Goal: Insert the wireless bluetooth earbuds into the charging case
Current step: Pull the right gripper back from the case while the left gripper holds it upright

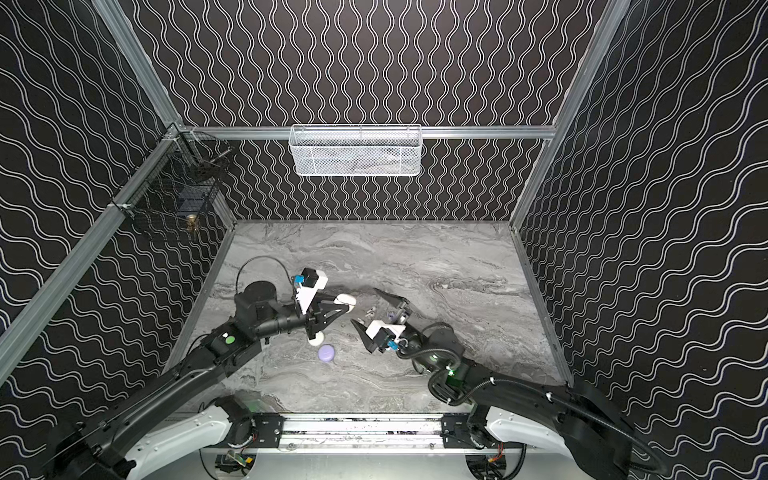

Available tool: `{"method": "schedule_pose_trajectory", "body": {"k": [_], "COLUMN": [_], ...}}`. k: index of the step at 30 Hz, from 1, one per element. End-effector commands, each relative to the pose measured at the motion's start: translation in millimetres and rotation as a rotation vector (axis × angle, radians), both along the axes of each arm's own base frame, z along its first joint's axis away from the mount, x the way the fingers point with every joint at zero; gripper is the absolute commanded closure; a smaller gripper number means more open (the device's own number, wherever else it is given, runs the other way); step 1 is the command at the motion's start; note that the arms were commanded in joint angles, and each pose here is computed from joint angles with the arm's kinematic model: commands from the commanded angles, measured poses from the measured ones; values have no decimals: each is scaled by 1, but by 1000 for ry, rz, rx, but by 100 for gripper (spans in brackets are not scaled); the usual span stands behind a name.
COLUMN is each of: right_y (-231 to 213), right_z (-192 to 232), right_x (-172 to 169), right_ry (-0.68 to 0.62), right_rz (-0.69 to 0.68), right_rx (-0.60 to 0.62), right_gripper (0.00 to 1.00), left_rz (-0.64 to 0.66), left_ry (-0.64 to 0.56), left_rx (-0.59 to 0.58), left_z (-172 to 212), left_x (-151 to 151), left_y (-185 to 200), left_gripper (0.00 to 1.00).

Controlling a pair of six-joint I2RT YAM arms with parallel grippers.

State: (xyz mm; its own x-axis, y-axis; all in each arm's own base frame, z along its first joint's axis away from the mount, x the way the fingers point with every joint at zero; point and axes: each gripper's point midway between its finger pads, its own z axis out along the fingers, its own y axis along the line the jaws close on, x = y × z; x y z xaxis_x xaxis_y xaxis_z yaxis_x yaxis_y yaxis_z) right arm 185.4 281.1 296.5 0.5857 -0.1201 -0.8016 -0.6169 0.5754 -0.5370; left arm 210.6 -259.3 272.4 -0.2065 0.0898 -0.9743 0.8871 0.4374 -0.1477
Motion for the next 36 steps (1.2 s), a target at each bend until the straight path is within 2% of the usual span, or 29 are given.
{"method": "schedule_pose_trajectory", "body": {"k": [1,4,6,9,17,23,30,36], "right_y": [-11,-17,-16,-12,-2,4,11,20], "right_z": [4,-8,-10,-12,-18,-14,-7,-9], "right_x": [-12,-19,-30,-41,-41,-38,-40,-34], "right_ry": [63,134,125,145,134,157,170,193], "right_rz": [51,83,141,205,234,246,288,287], "right_rx": [81,94,86,61,45,55,78,72], "right_gripper": [13,18,19,22,27,31,41,42], "left_rz": [-14,-114,-166,-189,-277,-308,-338,-344], "left_ry": [-274,-377,-413,-447,-442,-424,-409,-401], "left_rx": [-19,23,24,26,-4,0,-2,-1], "left_z": [21,6,-4,-11,-7,-9,-9,-10], "left_x": [-7,-24,-33,-40,-57,-58,-59,-59], "left_y": [6,3,1,2,0,-5,-8,-8], "left_gripper": [100,100,100,100,100,100,100,100]}}
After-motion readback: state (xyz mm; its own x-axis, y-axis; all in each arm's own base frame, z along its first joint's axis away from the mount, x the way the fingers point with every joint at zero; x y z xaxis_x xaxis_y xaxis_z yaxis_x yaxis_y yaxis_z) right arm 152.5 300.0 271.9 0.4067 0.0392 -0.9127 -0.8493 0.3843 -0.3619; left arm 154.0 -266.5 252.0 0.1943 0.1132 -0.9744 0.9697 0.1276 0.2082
